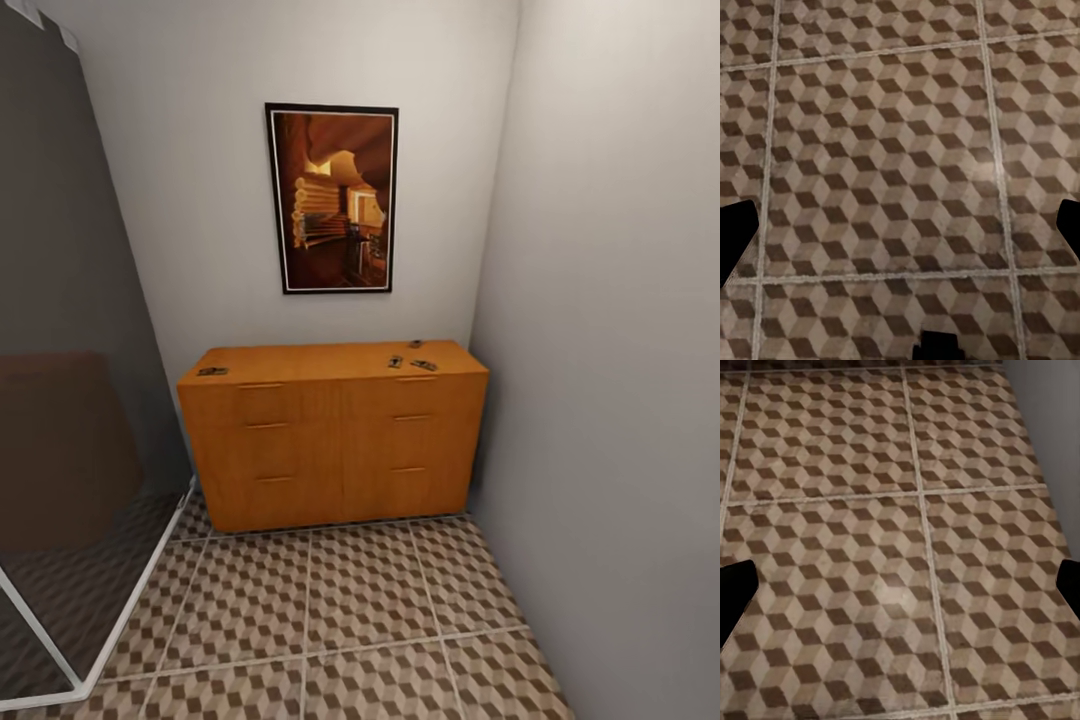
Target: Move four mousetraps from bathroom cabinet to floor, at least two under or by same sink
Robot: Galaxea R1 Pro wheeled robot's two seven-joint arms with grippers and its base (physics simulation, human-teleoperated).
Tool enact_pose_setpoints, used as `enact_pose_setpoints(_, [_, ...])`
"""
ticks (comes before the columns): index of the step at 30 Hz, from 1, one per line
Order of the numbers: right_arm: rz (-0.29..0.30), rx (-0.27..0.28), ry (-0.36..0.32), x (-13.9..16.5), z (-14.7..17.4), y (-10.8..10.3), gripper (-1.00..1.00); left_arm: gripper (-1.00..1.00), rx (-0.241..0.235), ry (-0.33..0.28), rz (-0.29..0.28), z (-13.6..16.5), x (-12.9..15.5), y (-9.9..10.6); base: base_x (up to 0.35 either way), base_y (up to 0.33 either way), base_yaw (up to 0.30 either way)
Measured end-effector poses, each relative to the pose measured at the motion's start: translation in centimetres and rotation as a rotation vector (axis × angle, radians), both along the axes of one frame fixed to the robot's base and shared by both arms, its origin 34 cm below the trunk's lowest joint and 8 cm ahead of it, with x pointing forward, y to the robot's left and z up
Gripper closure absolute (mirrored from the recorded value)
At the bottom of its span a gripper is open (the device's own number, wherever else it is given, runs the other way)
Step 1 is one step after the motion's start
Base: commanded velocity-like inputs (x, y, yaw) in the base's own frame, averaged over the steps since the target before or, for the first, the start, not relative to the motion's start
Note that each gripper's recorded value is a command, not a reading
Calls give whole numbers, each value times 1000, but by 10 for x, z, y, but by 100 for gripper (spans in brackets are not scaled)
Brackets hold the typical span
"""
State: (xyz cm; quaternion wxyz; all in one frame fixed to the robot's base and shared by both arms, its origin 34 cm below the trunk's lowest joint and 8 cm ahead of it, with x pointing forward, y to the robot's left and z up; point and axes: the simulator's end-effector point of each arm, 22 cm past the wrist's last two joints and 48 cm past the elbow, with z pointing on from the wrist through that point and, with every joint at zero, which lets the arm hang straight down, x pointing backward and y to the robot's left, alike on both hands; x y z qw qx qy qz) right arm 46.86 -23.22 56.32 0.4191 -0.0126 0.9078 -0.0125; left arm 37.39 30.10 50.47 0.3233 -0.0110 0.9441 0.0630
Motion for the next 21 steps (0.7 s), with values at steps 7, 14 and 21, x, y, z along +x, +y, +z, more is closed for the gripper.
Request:
enact_pose_setpoints(7, [0, 0, 0, 0, 0, 0, -100, -100, 0, -1, 0, 0, 0, 0, 261, 21, 0])
enact_pose_setpoints(14, [0, 0, 0, 0, 0, 0, -100, -100, 0, -1, 1, 0, 0, 0, 253, 2, 0])
enact_pose_setpoints(21, [0, 0, 0, 0, 0, 0, -100, -100, 0, -1, 1, 0, 0, 0, 230, 0, 0])
